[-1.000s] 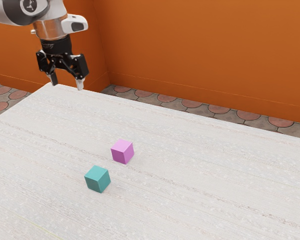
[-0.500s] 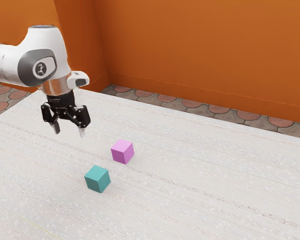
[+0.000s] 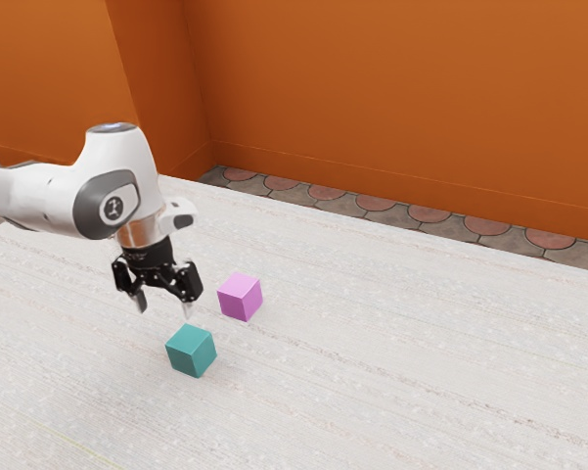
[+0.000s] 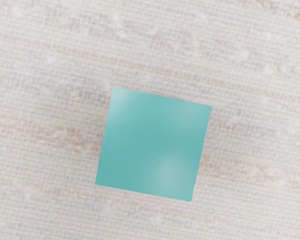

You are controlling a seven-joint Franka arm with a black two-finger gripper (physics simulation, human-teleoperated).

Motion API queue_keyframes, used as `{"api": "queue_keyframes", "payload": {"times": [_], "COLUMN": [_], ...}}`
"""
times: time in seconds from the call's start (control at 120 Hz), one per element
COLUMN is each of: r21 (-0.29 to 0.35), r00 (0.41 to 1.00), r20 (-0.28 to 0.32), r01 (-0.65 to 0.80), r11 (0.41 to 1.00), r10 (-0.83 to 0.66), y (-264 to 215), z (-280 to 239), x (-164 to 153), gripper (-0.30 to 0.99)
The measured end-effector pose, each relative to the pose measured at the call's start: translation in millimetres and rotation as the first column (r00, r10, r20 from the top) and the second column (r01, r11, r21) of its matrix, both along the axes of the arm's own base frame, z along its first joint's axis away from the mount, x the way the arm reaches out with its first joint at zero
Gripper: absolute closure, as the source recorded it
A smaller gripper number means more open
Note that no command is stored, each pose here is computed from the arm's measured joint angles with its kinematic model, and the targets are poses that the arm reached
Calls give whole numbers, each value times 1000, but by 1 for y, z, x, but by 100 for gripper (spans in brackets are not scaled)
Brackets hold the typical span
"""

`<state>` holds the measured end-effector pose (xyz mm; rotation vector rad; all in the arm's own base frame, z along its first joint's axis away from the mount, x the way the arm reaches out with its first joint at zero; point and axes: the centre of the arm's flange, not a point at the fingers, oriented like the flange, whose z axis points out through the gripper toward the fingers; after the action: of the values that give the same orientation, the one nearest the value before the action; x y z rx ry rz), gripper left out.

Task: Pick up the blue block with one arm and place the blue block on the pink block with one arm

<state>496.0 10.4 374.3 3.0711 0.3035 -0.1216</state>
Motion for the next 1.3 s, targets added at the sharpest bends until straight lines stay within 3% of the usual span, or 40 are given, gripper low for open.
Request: {"api": "queue_keyframes", "payload": {"times": [0.425,0.817,1.3], "r21": [5,25,25], "r00": [996,981,974], "r20": [40,117,118], "r01": [77,154,190], "r11": [997,988,981], "r10": [-77,-156,-192], "y": [-14,-13,-8], "z": [-52,-68,-99], "x": [-16,-4,2], "gripper": [0,0,0]}}
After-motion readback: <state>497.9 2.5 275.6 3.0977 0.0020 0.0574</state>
